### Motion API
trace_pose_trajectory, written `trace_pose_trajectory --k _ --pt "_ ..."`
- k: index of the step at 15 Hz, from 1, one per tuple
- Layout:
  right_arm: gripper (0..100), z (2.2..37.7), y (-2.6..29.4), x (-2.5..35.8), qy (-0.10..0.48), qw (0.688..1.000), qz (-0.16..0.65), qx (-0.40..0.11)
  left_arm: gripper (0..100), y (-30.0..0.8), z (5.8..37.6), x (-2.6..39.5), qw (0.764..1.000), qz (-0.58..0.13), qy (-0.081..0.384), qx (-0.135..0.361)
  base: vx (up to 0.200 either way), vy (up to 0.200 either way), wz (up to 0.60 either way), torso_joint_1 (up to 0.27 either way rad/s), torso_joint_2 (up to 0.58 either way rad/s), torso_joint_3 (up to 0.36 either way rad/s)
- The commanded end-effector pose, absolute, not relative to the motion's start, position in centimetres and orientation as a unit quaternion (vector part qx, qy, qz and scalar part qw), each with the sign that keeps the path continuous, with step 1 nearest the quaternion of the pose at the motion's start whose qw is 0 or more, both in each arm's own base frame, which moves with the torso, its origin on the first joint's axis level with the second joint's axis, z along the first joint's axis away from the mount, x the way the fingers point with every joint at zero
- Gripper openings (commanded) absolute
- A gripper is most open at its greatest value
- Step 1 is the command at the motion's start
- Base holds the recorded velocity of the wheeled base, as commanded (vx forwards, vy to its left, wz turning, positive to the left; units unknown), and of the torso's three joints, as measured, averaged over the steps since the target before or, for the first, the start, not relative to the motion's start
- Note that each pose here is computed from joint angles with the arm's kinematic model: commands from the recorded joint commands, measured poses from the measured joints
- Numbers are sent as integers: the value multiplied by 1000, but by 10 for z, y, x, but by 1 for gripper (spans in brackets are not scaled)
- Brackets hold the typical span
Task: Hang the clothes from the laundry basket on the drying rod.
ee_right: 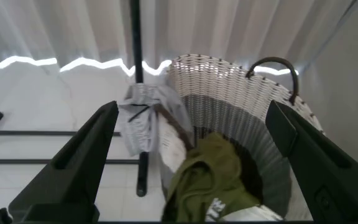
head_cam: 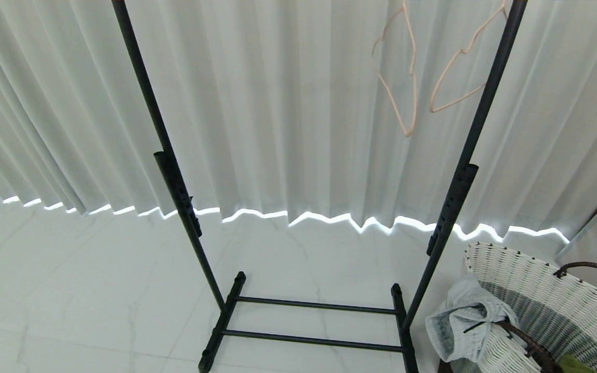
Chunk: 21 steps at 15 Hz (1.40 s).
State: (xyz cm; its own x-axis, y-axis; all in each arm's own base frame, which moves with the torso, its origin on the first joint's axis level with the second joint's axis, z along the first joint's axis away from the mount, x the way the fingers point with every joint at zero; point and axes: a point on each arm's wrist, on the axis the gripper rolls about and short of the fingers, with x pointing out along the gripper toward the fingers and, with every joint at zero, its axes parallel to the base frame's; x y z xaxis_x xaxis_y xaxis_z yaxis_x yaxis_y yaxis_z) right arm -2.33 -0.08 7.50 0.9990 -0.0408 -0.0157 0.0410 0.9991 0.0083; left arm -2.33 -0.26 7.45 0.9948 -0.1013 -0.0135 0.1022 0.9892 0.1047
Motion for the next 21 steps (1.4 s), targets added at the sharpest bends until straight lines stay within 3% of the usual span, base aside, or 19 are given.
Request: trace_pose_trajectory --k 1,3,13,14,15,16,18,20,21 --pt "100 75 -1 -23 8 1000 -21 4 100 -3 74 -23 997 -51 5 52 0 -200 0 2 -2 7" --pt "100 75 -1 -23 8 1000 -21 3 100 -3 74 -23 997 -51 5 52 0 -200 0 0 2 2" --pt "100 75 0 -23 7 998 2 -61 100 -3 74 -23 998 -52 5 48 0 0 0 0 0 0" --pt "100 75 0 -23 5 998 2 -60 100 -3 74 -23 998 -51 5 48 0 0 0 0 0 0" --pt "100 96 0 -26 -27 999 14 -38 100 -3 74 -23 998 -51 5 48 0 0 0 0 0 0" --pt "100 118 0 -24 -19 999 33 -8 100 -3 74 -23 998 -52 5 48 0 0 0 0 0 0" --pt "100 126 0 -10 44 996 40 -63 100 -3 74 -23 998 -51 5 48 0 0 0 0 0 0" --pt "100 124 0 17 172 973 30 -151 100 -3 74 -23 998 -52 5 48 0 0 0 0 0 0" --pt "100 120 -2 37 256 943 -4 -212 100 -3 74 -23 998 -52 5 48 0 0 0 0 0 0"
